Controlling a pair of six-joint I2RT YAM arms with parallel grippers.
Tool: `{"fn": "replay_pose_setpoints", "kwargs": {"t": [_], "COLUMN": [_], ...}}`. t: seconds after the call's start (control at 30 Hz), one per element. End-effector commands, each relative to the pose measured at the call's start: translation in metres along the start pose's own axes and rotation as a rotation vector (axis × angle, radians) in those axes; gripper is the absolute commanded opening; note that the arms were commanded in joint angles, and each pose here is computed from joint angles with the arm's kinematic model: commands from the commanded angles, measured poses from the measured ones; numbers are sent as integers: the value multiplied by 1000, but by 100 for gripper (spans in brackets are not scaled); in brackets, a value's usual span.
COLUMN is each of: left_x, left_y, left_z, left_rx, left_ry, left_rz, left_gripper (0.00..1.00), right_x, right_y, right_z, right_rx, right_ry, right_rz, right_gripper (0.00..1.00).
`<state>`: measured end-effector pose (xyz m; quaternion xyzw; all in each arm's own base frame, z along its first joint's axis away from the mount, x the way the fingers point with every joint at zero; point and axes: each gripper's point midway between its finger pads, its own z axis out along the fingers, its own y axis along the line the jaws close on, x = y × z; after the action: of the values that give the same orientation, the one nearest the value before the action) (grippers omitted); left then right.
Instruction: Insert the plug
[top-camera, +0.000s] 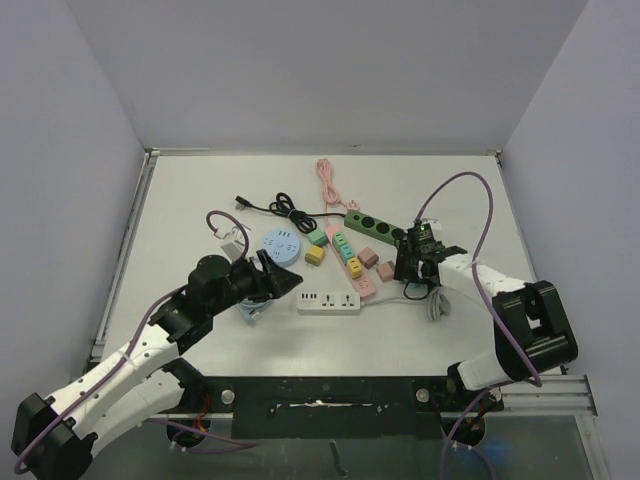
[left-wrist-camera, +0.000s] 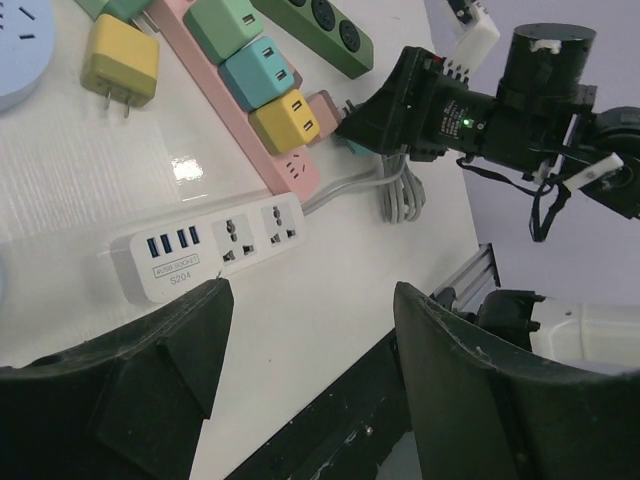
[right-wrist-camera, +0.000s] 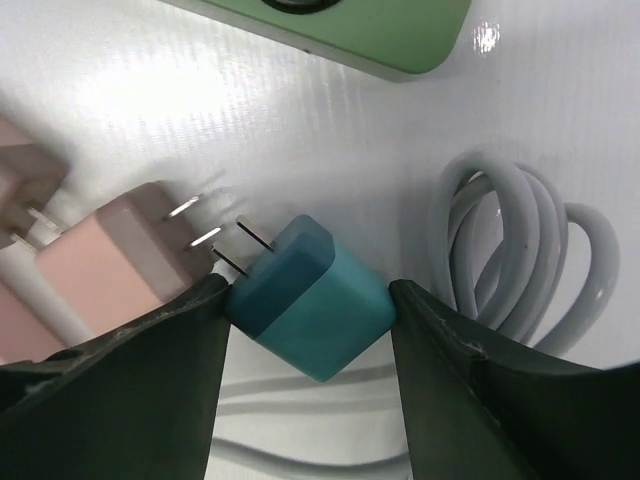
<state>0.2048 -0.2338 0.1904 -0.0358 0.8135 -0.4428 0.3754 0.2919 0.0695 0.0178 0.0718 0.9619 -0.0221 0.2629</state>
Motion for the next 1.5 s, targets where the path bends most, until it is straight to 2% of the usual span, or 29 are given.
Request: {"fn": "replay_pose_setpoints", "kwargs": {"t": [0.0,0.23,0.37,0.47,0.8,1.07,1.4,1.47], "left_x": [-20,-32,-38,-37,-38,-26,-1,3], "left_y": [-25,-32,-37,-39,-37,-41,-33,-29], "left_z": [8,21,26,28,22,28,31,30], "left_rx": [88,79,73,77,77,140,140,126], "left_ry": [-70,-87,-83,-63,-65,-8,113,125], "left_rz": [-78,-113,-93,-85,-52,-55,-91,-95], "left_gripper": [63,64,67,67,67,66,43,41], "right_x": [-44,-79,-68,-50,-11,-2,-10,-14], "right_y": [23,102,165,199,247,262,268,269], "right_z": [-38,-125,-177,-201,-218,-219,-215,-216], "right_rx": [-89,-356,-604,-762,-1007,-1052,-1035,-1031], "right_ry": [-187,-432,-549,-596,-593,-576,-597,-608], "right_rz": [-28,-211,-385,-513,-709,-771,-759,-747], "right_gripper": [39,42,43,44,46,47,48,48]}}
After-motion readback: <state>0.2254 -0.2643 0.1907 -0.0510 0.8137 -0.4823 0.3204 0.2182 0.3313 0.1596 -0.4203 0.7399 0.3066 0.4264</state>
